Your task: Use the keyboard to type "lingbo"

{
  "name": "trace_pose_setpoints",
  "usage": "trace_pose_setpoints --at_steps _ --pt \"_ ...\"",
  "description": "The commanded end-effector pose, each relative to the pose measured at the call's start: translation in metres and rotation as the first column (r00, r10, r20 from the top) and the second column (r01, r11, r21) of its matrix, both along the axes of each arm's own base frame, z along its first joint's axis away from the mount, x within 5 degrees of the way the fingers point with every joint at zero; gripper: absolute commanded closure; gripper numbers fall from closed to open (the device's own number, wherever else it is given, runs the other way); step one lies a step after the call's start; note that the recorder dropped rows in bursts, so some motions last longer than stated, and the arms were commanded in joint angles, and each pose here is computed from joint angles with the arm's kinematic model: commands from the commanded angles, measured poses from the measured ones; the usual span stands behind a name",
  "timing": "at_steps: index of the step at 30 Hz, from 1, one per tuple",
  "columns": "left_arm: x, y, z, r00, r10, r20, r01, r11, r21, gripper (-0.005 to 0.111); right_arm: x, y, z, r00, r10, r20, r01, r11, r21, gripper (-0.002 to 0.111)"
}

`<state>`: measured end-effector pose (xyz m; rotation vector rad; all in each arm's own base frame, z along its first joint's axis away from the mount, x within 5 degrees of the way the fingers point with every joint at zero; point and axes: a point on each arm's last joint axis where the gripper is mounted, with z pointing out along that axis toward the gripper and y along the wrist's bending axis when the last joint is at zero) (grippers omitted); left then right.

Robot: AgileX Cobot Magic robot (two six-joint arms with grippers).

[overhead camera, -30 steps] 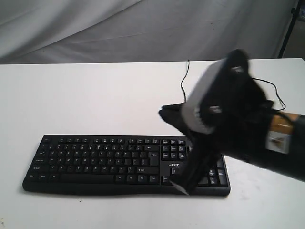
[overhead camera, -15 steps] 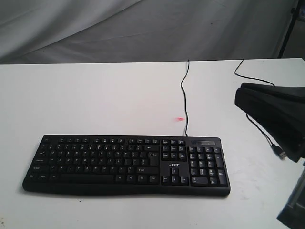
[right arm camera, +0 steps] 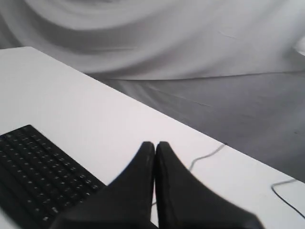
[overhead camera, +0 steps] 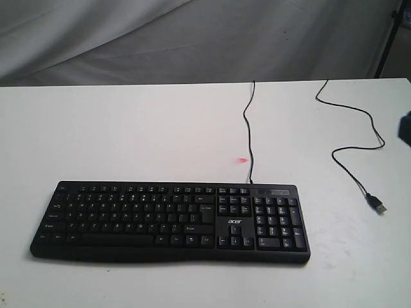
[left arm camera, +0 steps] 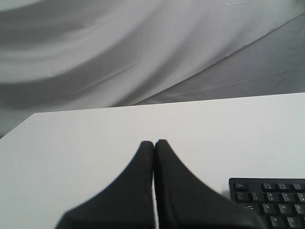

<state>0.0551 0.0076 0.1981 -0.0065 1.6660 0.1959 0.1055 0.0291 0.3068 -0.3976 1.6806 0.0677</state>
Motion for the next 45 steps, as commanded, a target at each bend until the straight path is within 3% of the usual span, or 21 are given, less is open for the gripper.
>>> trace_pose_setpoints --at_steps 1,10,16,24,32,45 --pt "0.0 0.0 -0.002 1.0 -0.004 -0.004 0.004 1.0 -0.004 0.106 -0.021 -0.016 0.002 0.991 -0.129 0.024 0.129 0.992 -0.007 0.108" --pt "0.0 0.0 -0.002 1.0 -0.004 -0.004 0.004 1.0 -0.004 0.106 -0.058 -0.021 -0.018 0.977 -0.205 0.056 0.206 0.978 -0.01 0.108" --pt "0.0 0.0 -0.002 1.0 -0.004 -0.004 0.004 1.0 -0.004 0.106 -0.053 -0.022 -0.039 0.976 -0.217 0.029 0.217 0.976 -0.011 0.108" --pt "0.0 0.0 -0.002 1.0 -0.004 -0.004 0.004 1.0 -0.004 0.106 -0.045 -0.027 -0.055 0.957 -0.266 0.116 0.265 0.964 0.017 0.108" --pt "0.0 0.0 -0.002 1.0 -0.004 -0.004 0.004 1.0 -0.004 0.106 -0.039 -0.033 -0.095 0.93 -0.324 0.175 0.321 0.946 0.048 0.108" --pt "0.0 0.0 -0.002 1.0 -0.004 -0.004 0.004 1.0 -0.004 0.106 -0.046 -0.031 -0.098 0.935 -0.312 0.172 0.309 0.95 0.043 0.108"
